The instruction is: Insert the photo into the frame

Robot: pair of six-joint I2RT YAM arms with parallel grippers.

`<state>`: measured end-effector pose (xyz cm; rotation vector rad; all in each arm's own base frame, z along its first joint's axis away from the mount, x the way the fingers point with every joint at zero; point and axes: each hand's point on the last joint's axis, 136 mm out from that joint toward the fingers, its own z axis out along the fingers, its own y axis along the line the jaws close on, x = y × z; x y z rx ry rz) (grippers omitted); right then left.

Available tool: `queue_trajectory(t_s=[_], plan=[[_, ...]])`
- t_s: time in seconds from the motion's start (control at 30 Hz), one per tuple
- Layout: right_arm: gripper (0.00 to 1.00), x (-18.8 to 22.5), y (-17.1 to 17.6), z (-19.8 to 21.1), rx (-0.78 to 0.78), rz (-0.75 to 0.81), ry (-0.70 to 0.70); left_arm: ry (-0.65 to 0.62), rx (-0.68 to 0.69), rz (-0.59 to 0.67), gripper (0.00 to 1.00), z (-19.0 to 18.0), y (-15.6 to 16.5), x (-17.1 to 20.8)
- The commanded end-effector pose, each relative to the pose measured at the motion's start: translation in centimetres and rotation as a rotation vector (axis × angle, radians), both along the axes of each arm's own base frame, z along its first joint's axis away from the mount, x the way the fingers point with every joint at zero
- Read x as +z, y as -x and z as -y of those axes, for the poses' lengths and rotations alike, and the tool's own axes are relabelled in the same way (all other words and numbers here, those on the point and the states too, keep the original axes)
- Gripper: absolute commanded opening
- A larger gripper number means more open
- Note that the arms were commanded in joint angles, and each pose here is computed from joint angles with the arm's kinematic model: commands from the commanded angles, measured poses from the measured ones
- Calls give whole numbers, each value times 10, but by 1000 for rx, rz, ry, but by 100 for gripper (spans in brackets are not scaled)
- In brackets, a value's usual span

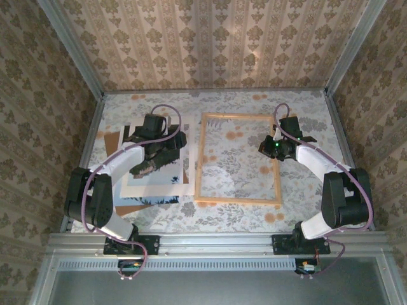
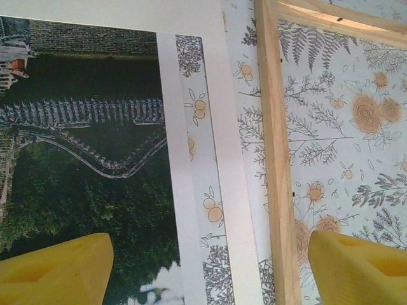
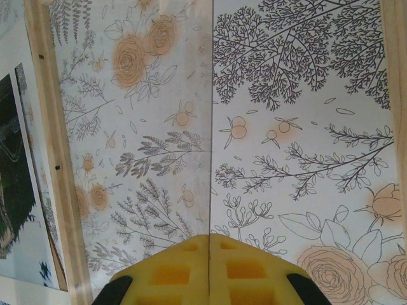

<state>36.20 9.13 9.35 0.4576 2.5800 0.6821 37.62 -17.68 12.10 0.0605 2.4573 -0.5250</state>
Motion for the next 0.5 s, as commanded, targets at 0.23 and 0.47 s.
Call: queue_trajectory(t_s=[0.23,0.47], plan=[[0,7,-7,4,12,17,30,-27,-8,0,82,-2,1,3],[0,5,-9,4,13,16,29,-27,-8,-1,82,-2,1,2]])
